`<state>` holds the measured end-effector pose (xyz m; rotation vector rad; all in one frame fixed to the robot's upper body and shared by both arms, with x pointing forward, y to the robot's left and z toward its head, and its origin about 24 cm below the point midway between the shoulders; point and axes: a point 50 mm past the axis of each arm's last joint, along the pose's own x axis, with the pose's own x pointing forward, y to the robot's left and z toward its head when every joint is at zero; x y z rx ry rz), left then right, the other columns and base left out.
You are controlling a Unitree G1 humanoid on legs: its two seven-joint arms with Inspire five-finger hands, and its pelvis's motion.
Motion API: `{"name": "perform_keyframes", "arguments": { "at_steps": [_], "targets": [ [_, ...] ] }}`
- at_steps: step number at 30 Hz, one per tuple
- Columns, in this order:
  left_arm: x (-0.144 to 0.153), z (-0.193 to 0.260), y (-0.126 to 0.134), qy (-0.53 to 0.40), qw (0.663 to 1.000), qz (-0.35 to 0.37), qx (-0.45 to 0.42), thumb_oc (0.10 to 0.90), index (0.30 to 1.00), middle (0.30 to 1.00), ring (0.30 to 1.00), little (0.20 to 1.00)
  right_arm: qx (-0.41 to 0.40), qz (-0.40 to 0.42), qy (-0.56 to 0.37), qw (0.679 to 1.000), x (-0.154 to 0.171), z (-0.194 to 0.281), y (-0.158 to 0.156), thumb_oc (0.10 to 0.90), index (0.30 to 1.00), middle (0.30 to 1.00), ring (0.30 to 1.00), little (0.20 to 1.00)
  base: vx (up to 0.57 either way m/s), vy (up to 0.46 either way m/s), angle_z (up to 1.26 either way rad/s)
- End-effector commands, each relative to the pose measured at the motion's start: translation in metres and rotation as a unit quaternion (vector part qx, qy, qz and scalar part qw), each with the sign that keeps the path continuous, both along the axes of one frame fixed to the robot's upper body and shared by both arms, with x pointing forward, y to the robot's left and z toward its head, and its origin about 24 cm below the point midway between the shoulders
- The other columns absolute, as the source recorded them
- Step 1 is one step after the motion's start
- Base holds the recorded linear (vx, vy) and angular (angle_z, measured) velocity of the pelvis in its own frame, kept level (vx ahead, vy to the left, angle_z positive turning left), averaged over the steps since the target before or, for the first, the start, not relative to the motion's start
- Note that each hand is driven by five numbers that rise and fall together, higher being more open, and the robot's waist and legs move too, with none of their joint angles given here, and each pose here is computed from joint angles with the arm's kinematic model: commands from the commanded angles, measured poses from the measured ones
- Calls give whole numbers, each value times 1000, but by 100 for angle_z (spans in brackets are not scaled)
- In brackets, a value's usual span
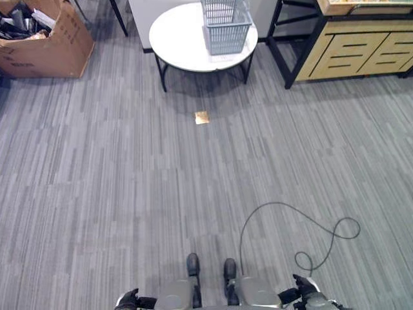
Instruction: Get the vegetables into the basket
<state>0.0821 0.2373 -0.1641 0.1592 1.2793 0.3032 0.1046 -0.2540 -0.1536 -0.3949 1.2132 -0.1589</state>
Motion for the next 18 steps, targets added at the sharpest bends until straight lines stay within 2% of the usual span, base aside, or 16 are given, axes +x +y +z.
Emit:
{"name": "perform_keyframes", "arguments": {
  "at_steps": [1, 8, 14, 18],
  "targets": [
    [2, 1, 3, -6, 1000, 0, 11, 900, 1000, 1000, 1000, 1000, -37, 1, -11, 999, 2, 8, -22, 900, 1000, 1000, 1000, 1000, 25, -172, 7],
    [11, 3, 0, -20, 1000, -2, 0, 900, 1000, 1000, 1000, 1000, -41, -19, -22, 999, 4, 12, -29, 900, 1000, 1000, 1000, 1000, 77, -69, 21],
    [0, 0, -3, -6, 1000, -21, -5, 900, 1000, 1000, 1000, 1000, -49, -21, -9, 999, -5, 11, -33, 900, 1000, 1000, 1000, 1000, 271, 207, -5],
    [0, 1, 3, 6, 999, -42, 5, 900, 1000, 1000, 1000, 1000, -25, -14, 6, 1000, -12, 4, -19, 900, 1000, 1000, 1000, 1000, 236, 371, -59]
  ]
}}
